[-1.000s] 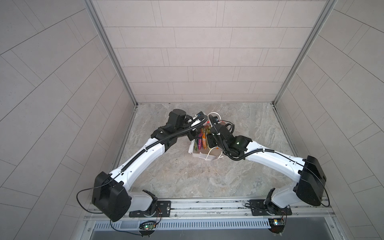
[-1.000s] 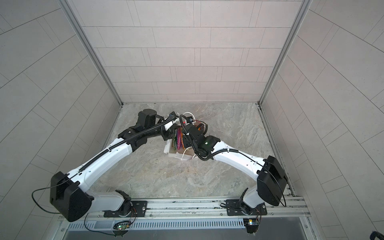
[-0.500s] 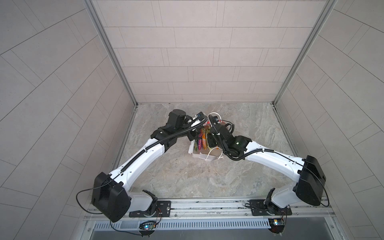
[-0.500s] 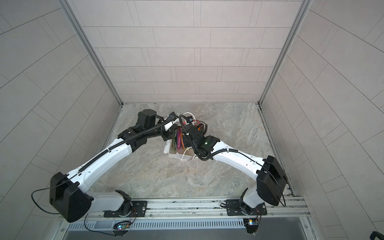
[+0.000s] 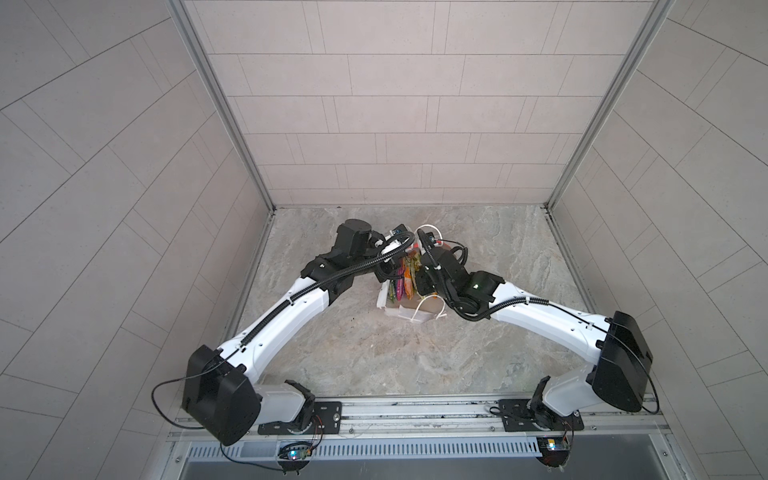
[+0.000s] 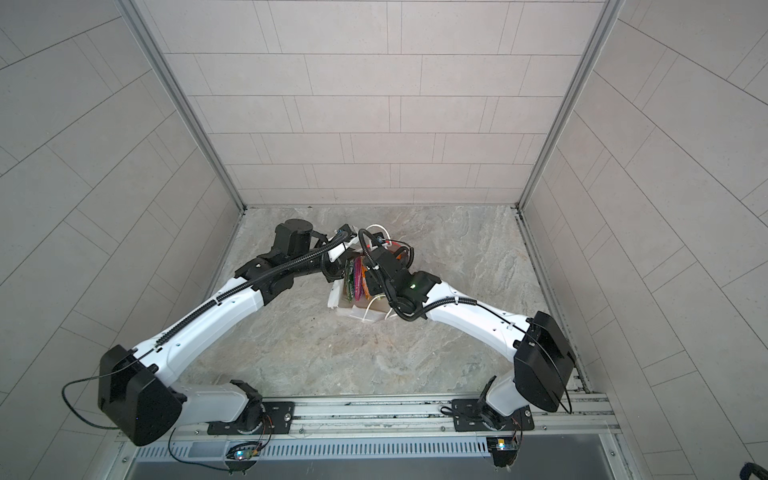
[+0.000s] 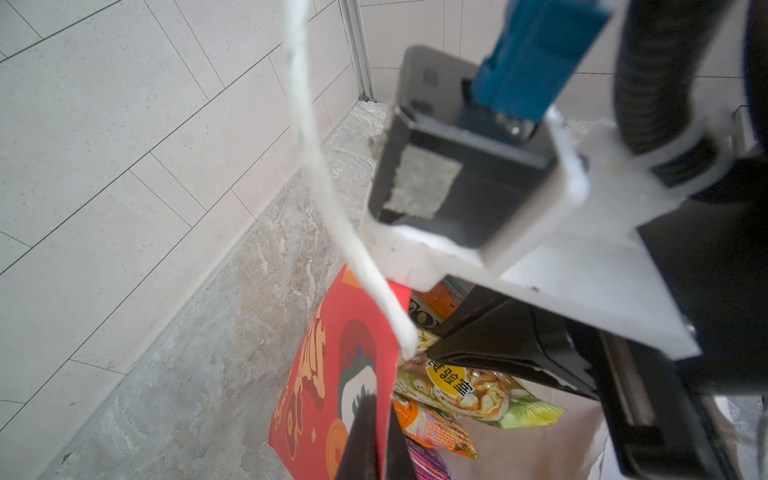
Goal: Take the snacks out of the paper bag
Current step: 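Close the right gripper on the yellow snack packet and lift it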
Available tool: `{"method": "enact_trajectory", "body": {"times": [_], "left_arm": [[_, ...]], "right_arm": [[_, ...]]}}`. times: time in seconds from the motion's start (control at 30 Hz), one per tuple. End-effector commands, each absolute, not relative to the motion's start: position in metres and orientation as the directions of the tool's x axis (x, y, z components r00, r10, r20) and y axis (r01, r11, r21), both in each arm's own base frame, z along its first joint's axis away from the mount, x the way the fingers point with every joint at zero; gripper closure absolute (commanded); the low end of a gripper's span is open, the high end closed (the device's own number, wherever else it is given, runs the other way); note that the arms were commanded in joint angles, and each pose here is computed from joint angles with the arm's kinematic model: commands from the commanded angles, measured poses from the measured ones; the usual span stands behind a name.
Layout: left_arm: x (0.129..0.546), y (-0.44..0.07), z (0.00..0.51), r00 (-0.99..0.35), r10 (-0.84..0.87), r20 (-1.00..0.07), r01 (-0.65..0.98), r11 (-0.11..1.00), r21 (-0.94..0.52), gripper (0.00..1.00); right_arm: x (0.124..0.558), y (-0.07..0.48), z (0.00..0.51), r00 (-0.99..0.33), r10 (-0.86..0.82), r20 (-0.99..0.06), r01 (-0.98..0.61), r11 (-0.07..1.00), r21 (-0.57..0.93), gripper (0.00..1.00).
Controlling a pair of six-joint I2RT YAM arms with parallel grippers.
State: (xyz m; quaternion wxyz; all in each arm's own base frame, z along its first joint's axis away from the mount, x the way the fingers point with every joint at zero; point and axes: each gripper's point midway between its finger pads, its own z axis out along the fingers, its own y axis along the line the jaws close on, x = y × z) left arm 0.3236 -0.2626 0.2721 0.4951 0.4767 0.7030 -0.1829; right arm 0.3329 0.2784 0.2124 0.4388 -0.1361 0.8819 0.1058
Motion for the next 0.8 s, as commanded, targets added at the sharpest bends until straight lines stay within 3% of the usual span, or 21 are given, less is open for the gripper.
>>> {"method": "enact_trajectory", "body": {"times": [0.0, 0.77], "left_arm": [[0.315, -0.266, 0.286, -0.016, 0.452, -0.892, 0.861, 0.460, 0.218, 1.00], [0.314, -0.268, 0.289, -0.012, 0.435, -0.900, 0.863, 0.460, 0.211, 1.00]], "right_arm": [[0.324, 0.279, 0.230, -0.544, -0.165, -0.823, -0.396, 0.915, 0.077, 1.00], [0.264, 0.249, 0.309, -0.315, -0.302, -0.900, -0.666, 0.746, -0.018, 1.00]]}}
